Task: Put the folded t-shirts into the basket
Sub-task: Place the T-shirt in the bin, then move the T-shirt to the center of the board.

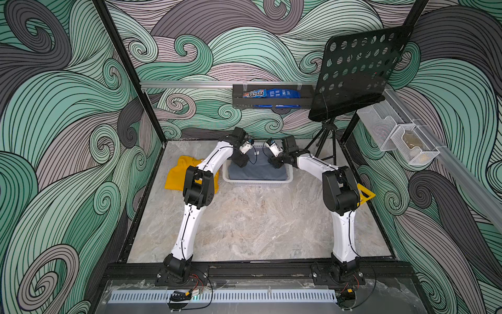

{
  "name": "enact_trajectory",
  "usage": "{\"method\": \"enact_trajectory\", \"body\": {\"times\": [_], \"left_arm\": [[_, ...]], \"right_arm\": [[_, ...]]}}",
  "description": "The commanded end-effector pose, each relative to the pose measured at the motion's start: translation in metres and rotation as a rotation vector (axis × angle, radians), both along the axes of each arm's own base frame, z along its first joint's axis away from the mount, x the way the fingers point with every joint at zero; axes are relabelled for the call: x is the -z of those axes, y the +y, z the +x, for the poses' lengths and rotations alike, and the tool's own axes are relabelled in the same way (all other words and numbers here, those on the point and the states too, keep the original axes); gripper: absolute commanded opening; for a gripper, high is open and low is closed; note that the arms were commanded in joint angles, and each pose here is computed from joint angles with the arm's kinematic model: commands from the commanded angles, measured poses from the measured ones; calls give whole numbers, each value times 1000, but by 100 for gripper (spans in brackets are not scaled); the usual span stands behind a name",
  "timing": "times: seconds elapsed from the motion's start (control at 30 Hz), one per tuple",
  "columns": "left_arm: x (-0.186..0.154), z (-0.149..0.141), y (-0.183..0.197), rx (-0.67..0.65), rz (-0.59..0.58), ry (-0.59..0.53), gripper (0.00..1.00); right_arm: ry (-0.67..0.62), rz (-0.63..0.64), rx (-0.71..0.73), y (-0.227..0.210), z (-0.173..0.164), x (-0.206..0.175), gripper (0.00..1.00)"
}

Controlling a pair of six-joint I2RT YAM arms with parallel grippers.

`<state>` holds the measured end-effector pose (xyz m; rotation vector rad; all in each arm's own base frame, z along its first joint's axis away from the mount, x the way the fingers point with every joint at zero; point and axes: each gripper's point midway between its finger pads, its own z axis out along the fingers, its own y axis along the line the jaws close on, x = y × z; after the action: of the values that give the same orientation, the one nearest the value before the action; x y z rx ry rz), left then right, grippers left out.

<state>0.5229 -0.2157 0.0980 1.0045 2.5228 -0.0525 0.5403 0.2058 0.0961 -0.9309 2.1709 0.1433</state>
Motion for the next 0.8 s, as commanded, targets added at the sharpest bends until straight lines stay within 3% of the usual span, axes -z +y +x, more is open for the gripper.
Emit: {"method": "enact_trajectory", "body": {"times": [0.0, 0.13, 0.3, 0.53, 0.63, 0.77], "left_arm": [[-79, -18, 11, 16, -32, -75, 71], [-99, -43, 39, -6, -13, -72, 74], [-91, -80, 100, -56, -16, -52, 82], [-35, -107, 186, -232, -57, 102, 82], [2, -110, 194, -253, -49, 222, 78], [34, -106, 192, -240, -46, 300, 74]], "right_arm": [[-77, 60, -91, 5, -26, -71, 67], [-94, 86, -177, 7, -67, -94, 85], [-78, 85, -248, 3, -126, -101, 93], [-111, 160, -339, -2, -197, -109, 94], [-167, 187, -341, -4, -203, -111, 95], [-127, 186, -330, -4, -200, -106, 95]]}}
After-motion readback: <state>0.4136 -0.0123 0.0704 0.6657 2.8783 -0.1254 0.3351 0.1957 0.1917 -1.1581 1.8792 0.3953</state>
